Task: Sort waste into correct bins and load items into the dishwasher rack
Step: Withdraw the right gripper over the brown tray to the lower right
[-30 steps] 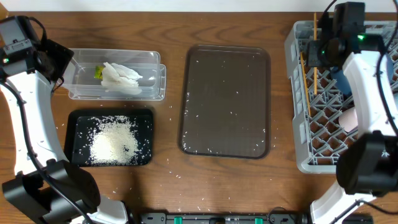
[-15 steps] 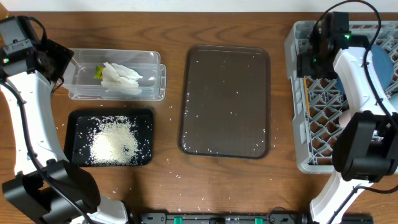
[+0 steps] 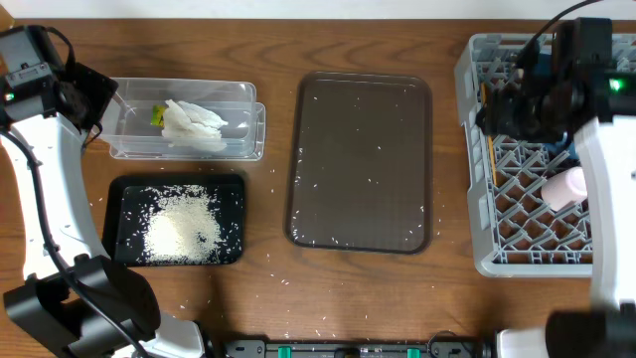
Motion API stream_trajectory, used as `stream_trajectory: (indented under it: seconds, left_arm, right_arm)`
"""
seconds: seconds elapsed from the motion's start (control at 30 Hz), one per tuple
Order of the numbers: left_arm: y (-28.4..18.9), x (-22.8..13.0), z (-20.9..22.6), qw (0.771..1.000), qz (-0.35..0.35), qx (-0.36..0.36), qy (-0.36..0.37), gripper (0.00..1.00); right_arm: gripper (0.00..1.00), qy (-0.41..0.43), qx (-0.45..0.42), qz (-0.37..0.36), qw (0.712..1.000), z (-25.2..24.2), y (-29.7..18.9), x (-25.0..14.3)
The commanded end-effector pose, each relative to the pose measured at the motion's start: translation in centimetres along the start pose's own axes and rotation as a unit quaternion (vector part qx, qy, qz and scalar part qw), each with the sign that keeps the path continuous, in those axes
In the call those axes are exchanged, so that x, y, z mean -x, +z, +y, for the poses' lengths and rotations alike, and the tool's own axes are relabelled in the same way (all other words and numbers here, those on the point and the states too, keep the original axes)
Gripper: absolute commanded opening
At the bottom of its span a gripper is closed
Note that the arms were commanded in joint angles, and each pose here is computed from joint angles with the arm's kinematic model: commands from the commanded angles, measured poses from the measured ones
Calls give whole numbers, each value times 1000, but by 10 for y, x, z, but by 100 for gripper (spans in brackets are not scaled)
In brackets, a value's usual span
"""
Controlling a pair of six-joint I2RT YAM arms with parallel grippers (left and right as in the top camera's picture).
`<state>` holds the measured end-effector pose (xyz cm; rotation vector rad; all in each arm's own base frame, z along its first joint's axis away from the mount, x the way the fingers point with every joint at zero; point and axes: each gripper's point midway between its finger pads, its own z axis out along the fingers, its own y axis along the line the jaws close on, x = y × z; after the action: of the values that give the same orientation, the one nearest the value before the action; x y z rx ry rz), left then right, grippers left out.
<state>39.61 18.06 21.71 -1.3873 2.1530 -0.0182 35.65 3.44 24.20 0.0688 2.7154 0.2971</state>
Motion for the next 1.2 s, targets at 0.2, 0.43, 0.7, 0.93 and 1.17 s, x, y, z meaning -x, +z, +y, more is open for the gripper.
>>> stream_trajectory:
  seconds: [0.2,0.43,0.7,0.93,1.17]
  left_arm:
    - [-4,2,0,1000,-4,-2,-6,91]
    - [-4,3,-1,1000,-5,-3,-6,91]
    - [-4,2,0,1000,-4,-2,-6,91]
    - [-4,2,0,1000,-4,-2,-6,91]
    - [-4,2,0,1000,-4,-2,-6,91]
  right_arm:
    - [99,-137,46,-3,989,80,-3,-73]
    - [99,-176,42,24,983,93,8,-98]
    - [99,-178,42,26,983,93,8,-100]
    - [99,-172,44,75,981,88,6,-122]
    - [99,-175,36,59,982,85,13,-119]
